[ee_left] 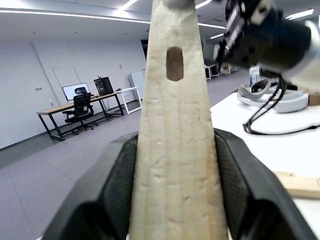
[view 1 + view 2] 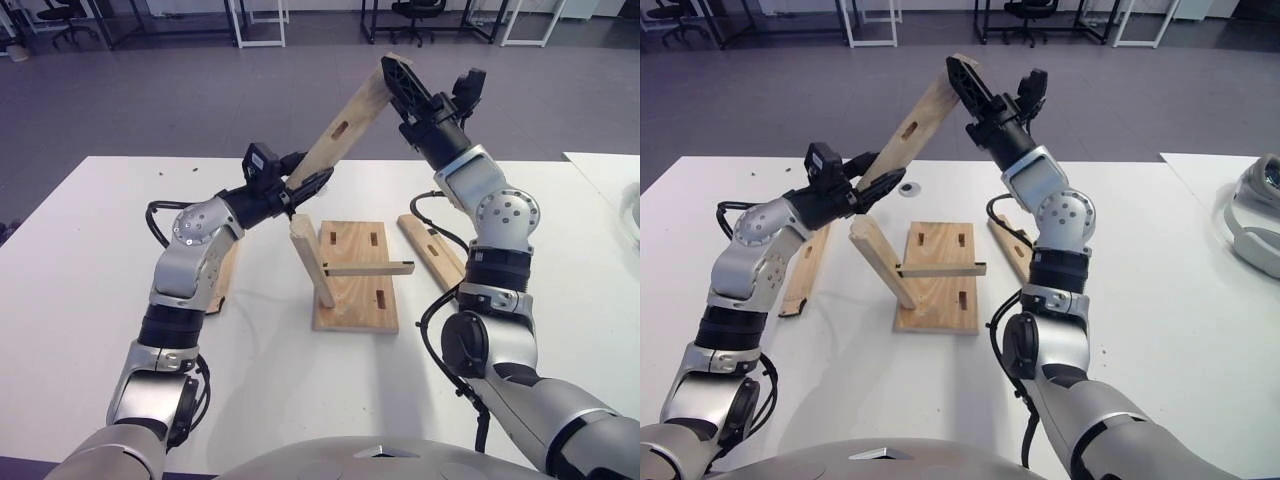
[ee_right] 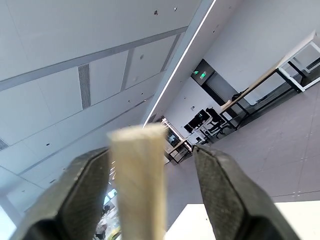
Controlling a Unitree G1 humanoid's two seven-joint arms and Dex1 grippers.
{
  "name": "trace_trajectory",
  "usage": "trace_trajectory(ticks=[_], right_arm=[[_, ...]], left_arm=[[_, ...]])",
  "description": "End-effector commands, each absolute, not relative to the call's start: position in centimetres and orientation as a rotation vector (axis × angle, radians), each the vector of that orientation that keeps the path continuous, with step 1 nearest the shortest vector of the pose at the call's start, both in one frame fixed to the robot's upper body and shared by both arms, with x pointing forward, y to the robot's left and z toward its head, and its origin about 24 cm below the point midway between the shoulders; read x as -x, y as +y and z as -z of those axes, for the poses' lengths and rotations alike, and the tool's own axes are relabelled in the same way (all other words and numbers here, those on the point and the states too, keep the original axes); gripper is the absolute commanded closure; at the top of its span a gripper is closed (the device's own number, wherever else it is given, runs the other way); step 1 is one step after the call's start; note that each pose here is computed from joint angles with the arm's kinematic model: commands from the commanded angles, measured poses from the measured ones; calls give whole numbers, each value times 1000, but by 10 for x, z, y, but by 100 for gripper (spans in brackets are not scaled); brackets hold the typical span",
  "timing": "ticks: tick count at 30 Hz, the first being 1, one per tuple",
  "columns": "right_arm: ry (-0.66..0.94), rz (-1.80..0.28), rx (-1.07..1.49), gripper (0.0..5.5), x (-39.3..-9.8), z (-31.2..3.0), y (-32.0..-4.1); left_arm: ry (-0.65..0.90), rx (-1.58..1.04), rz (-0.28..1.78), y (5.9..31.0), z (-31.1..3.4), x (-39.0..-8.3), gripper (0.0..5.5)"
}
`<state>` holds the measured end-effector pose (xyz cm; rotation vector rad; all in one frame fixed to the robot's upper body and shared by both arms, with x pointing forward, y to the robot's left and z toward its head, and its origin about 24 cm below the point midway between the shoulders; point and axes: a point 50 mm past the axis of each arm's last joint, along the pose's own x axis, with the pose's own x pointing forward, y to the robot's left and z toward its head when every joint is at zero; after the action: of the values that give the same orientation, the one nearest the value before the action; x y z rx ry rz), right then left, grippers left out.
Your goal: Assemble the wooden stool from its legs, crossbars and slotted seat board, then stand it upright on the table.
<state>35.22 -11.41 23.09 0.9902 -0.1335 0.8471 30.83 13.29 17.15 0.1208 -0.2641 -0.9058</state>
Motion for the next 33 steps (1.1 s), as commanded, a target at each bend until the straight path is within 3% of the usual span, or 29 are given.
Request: trace_trajectory(ticks=[1, 9, 10, 13, 15, 19, 21, 23, 28, 33], right_arm=[[-75, -889, -968, 293, -349, -234, -105], [-5, -852, -956, 428, -348, -221, -110], [-7, -845, -958, 445, -348, -221, -111], [-28, -745, -908, 449, -345, -206, -124], [-52, -587, -879, 449, -334, -185, -152], [-23, -247, -873, 449, -258, -137, -217], [33, -170, -874, 449, -226, -127, -224], [86, -111, -883, 449, -213, -120, -225], [173, -43, -892, 449, -202, -110, -220], [176, 45, -746, 449, -206, -112, -226]], left_arm=[[-295, -194, 922, 135, -173, -308, 343], [-265, -290, 948, 142, -172, -309, 343], [-257, -292, 953, 141, -171, -309, 306], [-202, -289, 915, 148, -162, -309, 264], [-144, -276, 842, 161, -149, -305, 224], [23, -222, 640, 195, -110, -267, 158], [106, -178, 575, 198, -90, -242, 127], [135, -139, 538, 192, -85, -230, 102], [221, -176, 514, 185, -75, -222, 17], [202, -132, 529, 171, -79, -224, 14]])
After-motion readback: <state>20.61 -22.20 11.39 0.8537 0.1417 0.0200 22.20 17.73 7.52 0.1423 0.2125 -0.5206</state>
